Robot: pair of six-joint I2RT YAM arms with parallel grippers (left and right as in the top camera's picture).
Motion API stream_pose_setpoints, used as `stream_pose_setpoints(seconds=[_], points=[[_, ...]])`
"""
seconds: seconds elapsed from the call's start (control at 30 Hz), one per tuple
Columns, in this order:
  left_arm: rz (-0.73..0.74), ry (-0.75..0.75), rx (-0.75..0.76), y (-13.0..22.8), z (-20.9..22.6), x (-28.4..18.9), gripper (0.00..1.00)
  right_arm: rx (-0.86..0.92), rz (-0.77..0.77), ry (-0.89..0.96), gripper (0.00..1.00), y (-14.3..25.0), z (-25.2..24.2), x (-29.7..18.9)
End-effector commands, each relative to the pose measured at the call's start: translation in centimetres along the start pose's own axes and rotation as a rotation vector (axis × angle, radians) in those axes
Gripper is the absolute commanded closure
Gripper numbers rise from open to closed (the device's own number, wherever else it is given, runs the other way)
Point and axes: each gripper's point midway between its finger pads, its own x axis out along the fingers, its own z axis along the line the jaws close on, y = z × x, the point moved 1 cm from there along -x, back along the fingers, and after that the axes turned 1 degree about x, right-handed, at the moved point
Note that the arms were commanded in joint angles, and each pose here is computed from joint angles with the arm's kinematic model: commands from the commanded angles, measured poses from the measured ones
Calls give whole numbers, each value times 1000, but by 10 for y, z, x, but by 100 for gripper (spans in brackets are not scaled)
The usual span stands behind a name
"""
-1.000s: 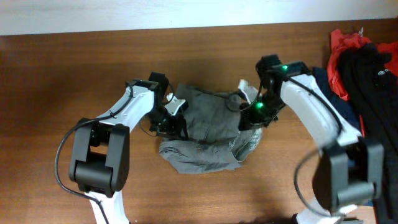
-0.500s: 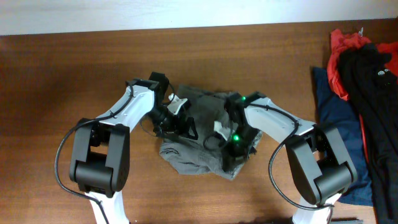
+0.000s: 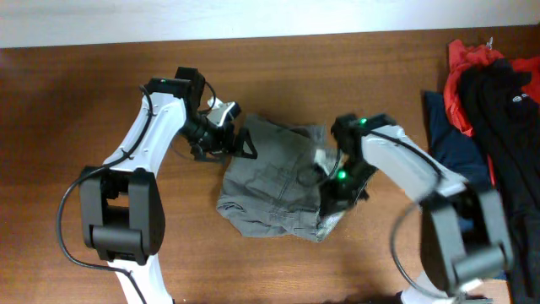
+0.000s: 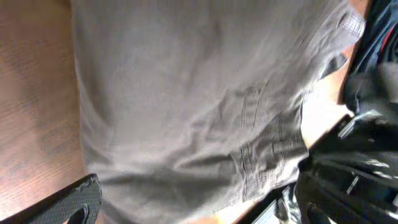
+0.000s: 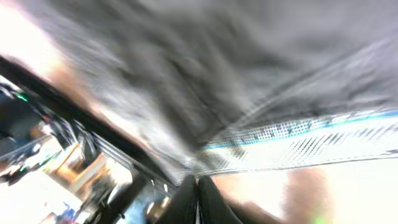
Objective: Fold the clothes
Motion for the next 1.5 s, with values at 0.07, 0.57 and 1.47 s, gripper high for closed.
stream_pose_setpoints(seconds=[0.07, 0.57, 1.47], points=[[-133, -120, 158, -38, 4, 9, 44, -117, -303, 0, 92, -43, 29, -52], [-106, -312, 187, -45, 52, 65, 70, 211, 242, -191, 96, -5, 27, 95], [492, -115, -66, 106, 2, 61, 69, 184, -235, 33, 88, -104, -33, 8]])
